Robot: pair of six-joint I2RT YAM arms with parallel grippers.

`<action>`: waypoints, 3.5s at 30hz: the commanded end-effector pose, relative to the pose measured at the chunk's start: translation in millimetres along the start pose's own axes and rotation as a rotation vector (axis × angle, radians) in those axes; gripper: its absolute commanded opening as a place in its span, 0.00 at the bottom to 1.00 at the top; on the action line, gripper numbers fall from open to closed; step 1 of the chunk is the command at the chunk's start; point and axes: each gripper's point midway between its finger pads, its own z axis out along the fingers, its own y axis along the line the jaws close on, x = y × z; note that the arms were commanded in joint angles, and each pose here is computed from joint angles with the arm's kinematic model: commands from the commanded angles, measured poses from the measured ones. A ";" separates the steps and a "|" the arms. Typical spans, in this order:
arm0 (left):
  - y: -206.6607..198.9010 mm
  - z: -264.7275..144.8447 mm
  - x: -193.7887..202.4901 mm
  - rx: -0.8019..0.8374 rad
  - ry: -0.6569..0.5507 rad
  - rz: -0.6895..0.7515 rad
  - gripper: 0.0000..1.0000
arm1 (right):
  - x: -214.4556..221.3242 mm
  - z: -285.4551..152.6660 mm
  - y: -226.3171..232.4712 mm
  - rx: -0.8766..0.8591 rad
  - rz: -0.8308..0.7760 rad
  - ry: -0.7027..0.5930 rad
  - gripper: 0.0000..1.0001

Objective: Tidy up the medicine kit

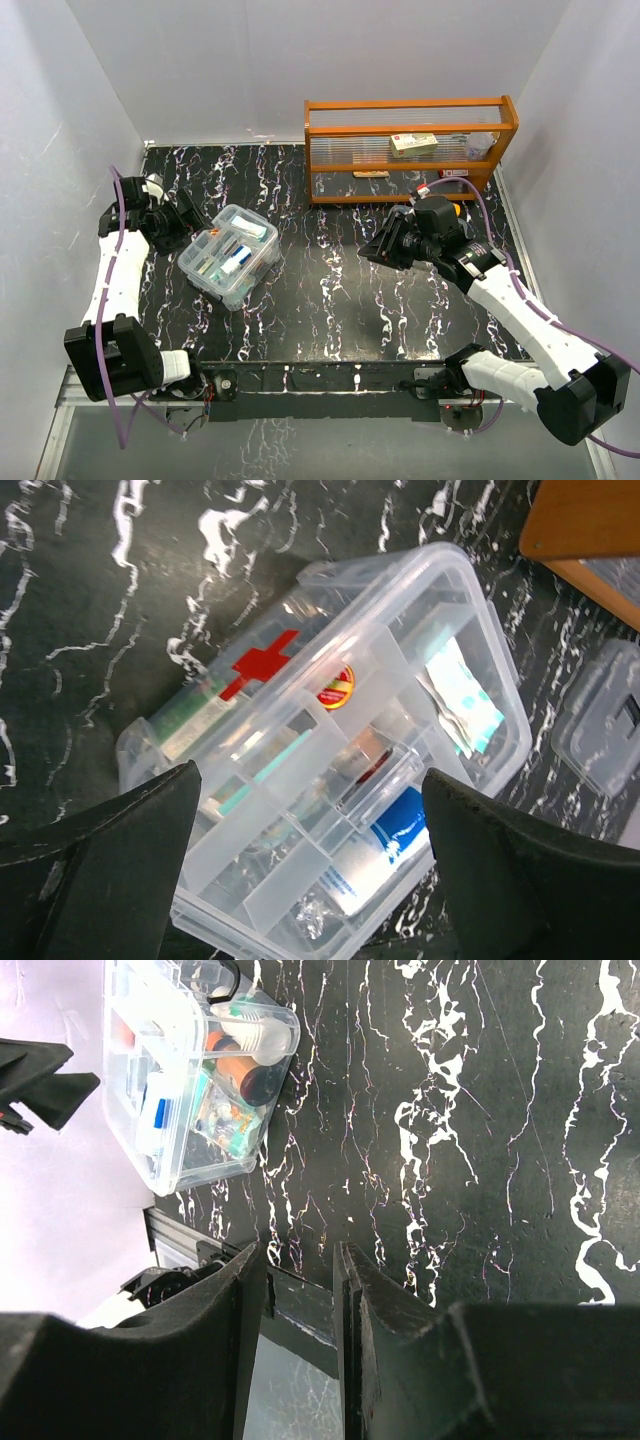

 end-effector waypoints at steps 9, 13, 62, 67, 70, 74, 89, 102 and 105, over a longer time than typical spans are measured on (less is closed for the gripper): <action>-18.1 -9.3 21.6 0.141 0.040 0.036 0.91 | -9.2 -2.4 12.9 -0.058 -0.017 -0.050 0.31; -16.9 -8.4 21.1 0.132 0.047 0.036 0.89 | -8.9 -1.8 12.7 -0.059 -0.021 -0.048 0.31; -53.6 -20.4 86.4 0.426 0.167 -0.015 0.70 | -161.9 33.4 -138.8 0.548 -0.186 -0.406 0.39; -44.7 -19.6 71.7 0.333 0.130 0.007 0.79 | -191.3 32.0 -178.6 0.597 -0.135 -0.453 0.42; -50.6 -21.3 64.9 0.355 0.115 0.011 0.82 | -204.0 22.9 -205.9 0.645 -0.085 -0.481 0.45; -50.7 -19.8 53.0 0.336 0.087 0.025 0.85 | -218.9 1.2 -242.6 0.711 0.008 -0.526 0.52; -42.7 -26.3 45.4 0.264 0.042 0.055 0.86 | -204.7 27.9 -293.0 0.672 0.213 -0.374 0.76; -43.4 -23.0 44.6 0.254 0.048 0.072 0.86 | -99.4 19.5 -274.7 0.595 0.357 -0.244 0.56; -43.6 -22.6 45.0 0.252 0.051 0.075 0.86 | -96.0 5.9 -265.7 0.593 0.326 -0.278 0.55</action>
